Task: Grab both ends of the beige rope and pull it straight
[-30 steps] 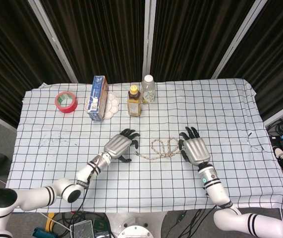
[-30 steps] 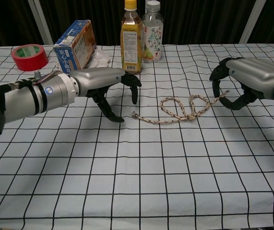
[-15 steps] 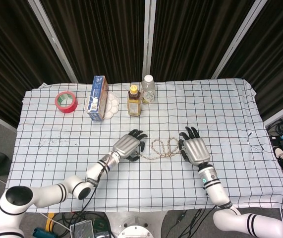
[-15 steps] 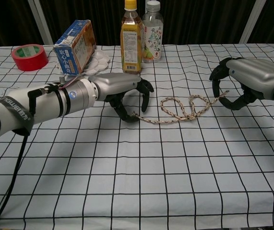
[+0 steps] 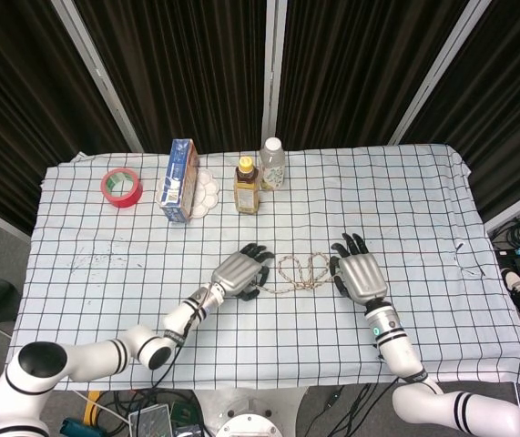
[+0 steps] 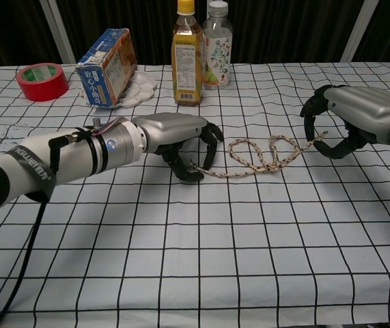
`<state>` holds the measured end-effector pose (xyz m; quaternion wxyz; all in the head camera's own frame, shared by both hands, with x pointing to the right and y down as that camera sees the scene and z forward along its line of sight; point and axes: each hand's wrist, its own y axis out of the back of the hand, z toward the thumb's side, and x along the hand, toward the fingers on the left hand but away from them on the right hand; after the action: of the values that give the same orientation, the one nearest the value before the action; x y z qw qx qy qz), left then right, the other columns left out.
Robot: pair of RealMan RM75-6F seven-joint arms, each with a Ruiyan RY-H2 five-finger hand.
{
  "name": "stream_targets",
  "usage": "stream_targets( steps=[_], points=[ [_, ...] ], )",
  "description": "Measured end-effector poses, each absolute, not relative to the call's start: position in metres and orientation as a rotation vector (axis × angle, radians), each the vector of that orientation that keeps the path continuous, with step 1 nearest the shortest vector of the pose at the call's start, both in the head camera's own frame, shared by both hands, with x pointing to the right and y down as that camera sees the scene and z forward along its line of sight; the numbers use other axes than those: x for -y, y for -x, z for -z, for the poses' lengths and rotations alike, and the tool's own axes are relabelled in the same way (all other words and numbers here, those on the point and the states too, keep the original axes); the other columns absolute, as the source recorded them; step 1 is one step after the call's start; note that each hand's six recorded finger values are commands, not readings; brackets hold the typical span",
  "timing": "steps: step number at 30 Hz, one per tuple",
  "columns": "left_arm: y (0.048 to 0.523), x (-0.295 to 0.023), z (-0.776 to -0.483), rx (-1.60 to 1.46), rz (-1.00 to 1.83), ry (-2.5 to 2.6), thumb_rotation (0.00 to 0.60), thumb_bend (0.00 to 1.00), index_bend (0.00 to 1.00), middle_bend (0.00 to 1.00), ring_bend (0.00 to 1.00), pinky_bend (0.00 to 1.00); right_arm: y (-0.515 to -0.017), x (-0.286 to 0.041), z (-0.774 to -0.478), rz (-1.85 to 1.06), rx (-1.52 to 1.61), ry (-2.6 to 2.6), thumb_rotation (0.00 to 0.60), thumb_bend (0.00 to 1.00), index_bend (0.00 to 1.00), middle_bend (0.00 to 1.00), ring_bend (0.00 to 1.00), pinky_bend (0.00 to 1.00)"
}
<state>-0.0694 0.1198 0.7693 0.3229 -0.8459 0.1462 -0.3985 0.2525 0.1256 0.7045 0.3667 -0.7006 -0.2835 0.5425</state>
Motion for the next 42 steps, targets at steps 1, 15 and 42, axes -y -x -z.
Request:
stream_targets(
  steps=[1,15,42],
  points=[
    [0.0677,-0.12,-0.7688,-0.385,1.042,2.222,0.6,0.32,0.53,0.09,0.0,0.0,-0.2526,-0.1256,-0.7045,-1.394,0.728,1.8,0.6,0.51,0.62,0.21,0.0,0.0],
    [0.0629,-0.119,-0.7692,-0.376,1.045,2.216,0.6,0.35,0.54,0.09,0.0,0.0,-0.255,-0.1248,-0.7045,-1.398,0.732,1.801,0.6,0.51,0.62,0.21,0.0,0.0],
    [0.0647,-0.1199,-0.7737,-0.365,1.05,2.175,0.6,0.43,0.6,0.15,0.0,0.0,-0.2579,-0.1257,-0.7047,-1.402,0.751,1.804,0.6,0.52,0.62,0.21,0.0,0.0]
  ],
)
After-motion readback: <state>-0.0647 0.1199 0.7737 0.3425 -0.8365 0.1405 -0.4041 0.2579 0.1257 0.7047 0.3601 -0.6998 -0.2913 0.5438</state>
